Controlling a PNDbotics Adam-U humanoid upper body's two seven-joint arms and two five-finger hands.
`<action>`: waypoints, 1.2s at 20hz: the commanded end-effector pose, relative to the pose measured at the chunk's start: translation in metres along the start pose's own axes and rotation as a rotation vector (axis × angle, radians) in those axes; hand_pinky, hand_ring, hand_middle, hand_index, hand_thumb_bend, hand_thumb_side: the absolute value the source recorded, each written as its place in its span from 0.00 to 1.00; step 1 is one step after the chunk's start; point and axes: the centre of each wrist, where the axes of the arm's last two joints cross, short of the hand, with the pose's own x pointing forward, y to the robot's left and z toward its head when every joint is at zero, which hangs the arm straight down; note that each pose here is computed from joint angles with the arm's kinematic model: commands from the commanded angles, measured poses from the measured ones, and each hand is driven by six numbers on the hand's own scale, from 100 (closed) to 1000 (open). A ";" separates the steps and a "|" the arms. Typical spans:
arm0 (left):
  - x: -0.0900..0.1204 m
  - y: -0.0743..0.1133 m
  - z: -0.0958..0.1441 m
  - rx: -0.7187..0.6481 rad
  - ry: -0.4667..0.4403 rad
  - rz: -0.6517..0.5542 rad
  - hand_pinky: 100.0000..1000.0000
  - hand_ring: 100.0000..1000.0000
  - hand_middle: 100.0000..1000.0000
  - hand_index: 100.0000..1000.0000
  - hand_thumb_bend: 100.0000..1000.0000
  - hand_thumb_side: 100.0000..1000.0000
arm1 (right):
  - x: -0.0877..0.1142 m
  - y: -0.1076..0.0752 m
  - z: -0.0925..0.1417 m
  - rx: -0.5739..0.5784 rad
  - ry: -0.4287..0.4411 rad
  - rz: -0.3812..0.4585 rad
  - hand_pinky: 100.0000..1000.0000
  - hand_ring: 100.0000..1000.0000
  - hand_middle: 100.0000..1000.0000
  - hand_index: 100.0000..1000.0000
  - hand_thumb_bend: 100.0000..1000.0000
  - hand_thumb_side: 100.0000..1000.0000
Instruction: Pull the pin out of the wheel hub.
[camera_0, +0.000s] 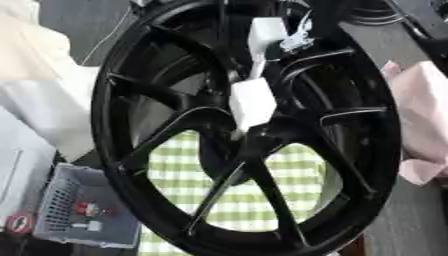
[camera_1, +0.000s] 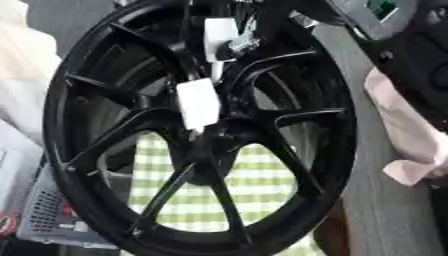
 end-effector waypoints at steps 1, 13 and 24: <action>0.009 0.002 -0.003 0.004 -0.034 0.005 0.53 0.54 0.47 0.63 0.71 0.40 | 0.005 -0.006 0.013 -0.003 -0.009 0.021 0.73 0.55 0.44 0.56 0.35 0.09; 0.007 0.003 -0.002 0.003 -0.026 0.001 0.53 0.54 0.47 0.63 0.71 0.41 | 0.011 -0.011 0.024 -0.085 -0.022 -0.015 0.72 0.50 0.38 0.54 0.25 0.03; 0.004 0.005 0.000 0.010 -0.016 -0.009 0.54 0.54 0.47 0.63 0.71 0.41 | 0.023 -0.041 0.064 -0.260 -0.050 -0.053 0.73 0.49 0.37 0.51 0.19 0.03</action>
